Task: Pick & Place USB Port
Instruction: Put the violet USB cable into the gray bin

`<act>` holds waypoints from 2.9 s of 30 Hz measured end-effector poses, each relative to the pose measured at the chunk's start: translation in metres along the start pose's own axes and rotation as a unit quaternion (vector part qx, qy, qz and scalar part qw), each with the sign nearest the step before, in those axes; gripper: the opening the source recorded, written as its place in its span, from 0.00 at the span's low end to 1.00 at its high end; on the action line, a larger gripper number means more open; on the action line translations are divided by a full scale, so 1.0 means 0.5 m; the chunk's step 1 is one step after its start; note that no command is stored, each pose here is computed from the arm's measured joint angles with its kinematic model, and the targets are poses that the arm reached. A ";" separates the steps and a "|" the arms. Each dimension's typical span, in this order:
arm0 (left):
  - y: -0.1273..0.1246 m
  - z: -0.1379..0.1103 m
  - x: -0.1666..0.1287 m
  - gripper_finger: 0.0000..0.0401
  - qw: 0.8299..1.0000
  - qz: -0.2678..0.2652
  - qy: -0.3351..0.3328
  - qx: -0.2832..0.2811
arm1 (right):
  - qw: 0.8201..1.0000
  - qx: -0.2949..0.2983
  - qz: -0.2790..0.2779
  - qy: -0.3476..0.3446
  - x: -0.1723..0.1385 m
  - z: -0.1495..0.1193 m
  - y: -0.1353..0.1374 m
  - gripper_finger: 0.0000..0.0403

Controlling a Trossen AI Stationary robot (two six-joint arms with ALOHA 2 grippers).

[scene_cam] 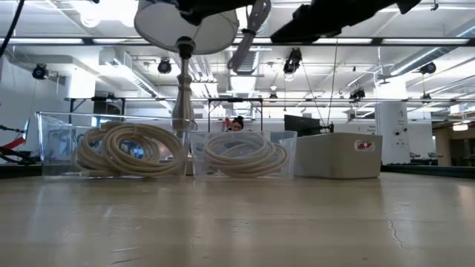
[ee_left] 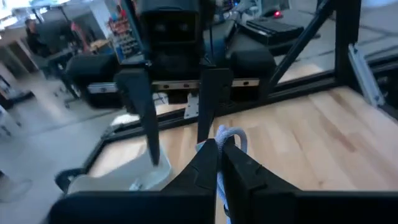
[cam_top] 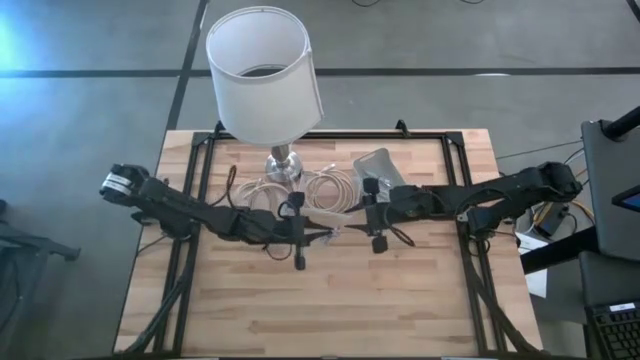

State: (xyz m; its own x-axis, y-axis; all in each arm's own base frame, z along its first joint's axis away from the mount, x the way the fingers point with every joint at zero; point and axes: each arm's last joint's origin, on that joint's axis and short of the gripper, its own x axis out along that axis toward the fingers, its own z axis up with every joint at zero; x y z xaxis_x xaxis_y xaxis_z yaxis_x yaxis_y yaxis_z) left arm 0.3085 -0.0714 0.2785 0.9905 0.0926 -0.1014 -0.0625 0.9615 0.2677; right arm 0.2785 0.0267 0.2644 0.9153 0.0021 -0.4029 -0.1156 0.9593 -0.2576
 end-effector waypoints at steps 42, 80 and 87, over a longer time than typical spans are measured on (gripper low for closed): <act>0.005 0.003 0.026 0.04 0.994 0.077 -0.054 0.046 | 0.997 0.046 0.006 -0.067 0.013 0.020 -0.002 0.05; 0.005 -0.015 0.028 0.26 0.996 0.087 -0.012 0.017 | 0.865 0.279 -0.304 0.286 -0.038 -0.173 -0.137 0.06; 0.005 -0.015 0.028 0.26 0.996 0.087 -0.012 0.009 | 0.850 0.288 -0.318 0.306 -0.045 -0.206 -0.148 0.06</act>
State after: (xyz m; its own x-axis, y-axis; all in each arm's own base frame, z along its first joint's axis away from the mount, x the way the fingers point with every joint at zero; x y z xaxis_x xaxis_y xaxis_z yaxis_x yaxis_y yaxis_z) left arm 0.3214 -0.0657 0.2705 0.9679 0.2498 -0.0283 -0.2304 0.9266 0.2972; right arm 0.2266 -0.0736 0.2022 0.3293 -0.5474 -0.7694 0.6976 0.6902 -0.1924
